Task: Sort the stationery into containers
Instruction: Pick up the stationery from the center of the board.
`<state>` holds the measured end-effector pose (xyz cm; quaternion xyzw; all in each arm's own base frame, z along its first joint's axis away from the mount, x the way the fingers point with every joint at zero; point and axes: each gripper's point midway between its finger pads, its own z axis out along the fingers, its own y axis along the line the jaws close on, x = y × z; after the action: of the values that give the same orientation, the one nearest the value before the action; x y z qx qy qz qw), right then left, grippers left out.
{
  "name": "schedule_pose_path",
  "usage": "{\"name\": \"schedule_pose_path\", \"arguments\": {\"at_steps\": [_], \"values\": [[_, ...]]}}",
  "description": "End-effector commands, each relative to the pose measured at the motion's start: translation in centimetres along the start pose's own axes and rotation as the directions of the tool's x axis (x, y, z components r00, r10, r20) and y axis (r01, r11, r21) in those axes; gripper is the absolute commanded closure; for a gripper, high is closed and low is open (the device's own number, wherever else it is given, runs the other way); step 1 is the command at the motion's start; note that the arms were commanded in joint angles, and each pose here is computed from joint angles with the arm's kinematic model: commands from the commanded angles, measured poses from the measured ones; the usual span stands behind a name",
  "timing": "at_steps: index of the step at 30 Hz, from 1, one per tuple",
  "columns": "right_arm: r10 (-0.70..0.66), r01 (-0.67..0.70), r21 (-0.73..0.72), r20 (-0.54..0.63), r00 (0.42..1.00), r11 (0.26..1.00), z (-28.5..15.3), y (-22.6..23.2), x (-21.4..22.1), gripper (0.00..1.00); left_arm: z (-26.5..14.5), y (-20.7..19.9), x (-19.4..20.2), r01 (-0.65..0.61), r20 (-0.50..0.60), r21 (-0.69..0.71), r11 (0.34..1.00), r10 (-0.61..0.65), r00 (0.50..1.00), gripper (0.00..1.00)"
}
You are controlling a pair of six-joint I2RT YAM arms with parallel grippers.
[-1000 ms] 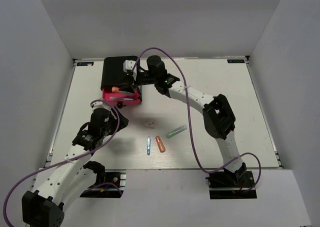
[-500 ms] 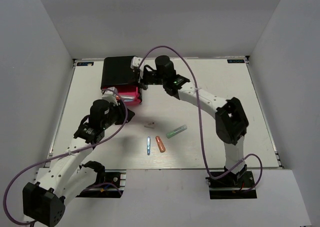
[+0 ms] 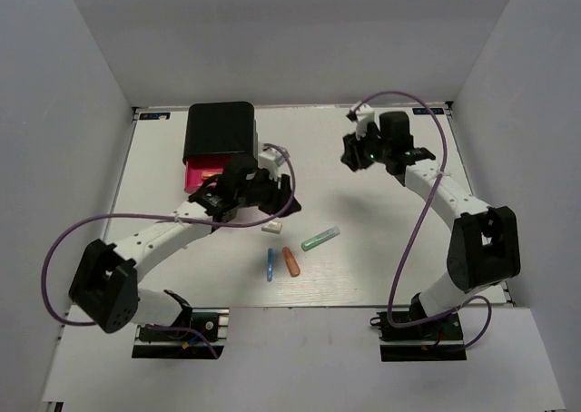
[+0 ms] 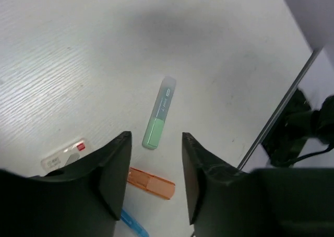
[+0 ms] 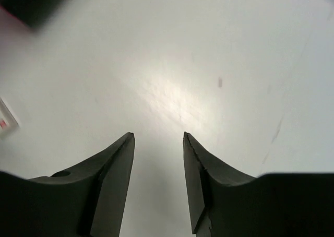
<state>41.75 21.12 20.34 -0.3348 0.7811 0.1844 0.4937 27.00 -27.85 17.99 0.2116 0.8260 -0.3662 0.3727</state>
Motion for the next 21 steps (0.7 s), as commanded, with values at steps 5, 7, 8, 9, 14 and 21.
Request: {"name": "schedule_pose_path", "arguments": {"at_steps": [5,7,8,9,14,21], "values": [[0.208,-0.204,0.042,-0.169,0.963,0.978,-4.7,-0.9,9.2,0.46,6.1,-3.8,3.1,-0.134,-0.147,0.040,0.990,0.138,0.979,0.35],[0.220,-0.214,0.056,-0.157,0.963,0.975,-5.4,-1.3,9.3,0.45,7.2,-3.5,4.2,-0.158,-0.188,0.000,0.987,0.155,0.970,0.32],[0.244,-0.236,0.068,-0.167,0.955,0.969,-5.7,-1.7,10.3,0.45,8.2,-3.5,5.1,-0.180,-0.224,-0.018,0.983,0.172,0.959,0.32],[0.249,-0.241,0.069,-0.167,0.954,0.968,-5.9,-1.7,10.5,0.45,8.7,-3.5,5.5,-0.189,-0.240,-0.032,0.981,0.176,0.955,0.32],[0.274,-0.264,0.084,-0.153,0.949,0.961,-6.7,-2.6,10.9,0.44,10.5,-2.7,6.8,-0.269,-0.300,-0.113,0.956,0.226,0.927,0.31],[0.302,-0.296,0.064,-0.138,0.943,0.953,-7.1,-2.9,11.1,0.44,12.3,-1.9,9.1,-0.338,-0.382,-0.135,0.932,0.265,0.885,0.31]]}}
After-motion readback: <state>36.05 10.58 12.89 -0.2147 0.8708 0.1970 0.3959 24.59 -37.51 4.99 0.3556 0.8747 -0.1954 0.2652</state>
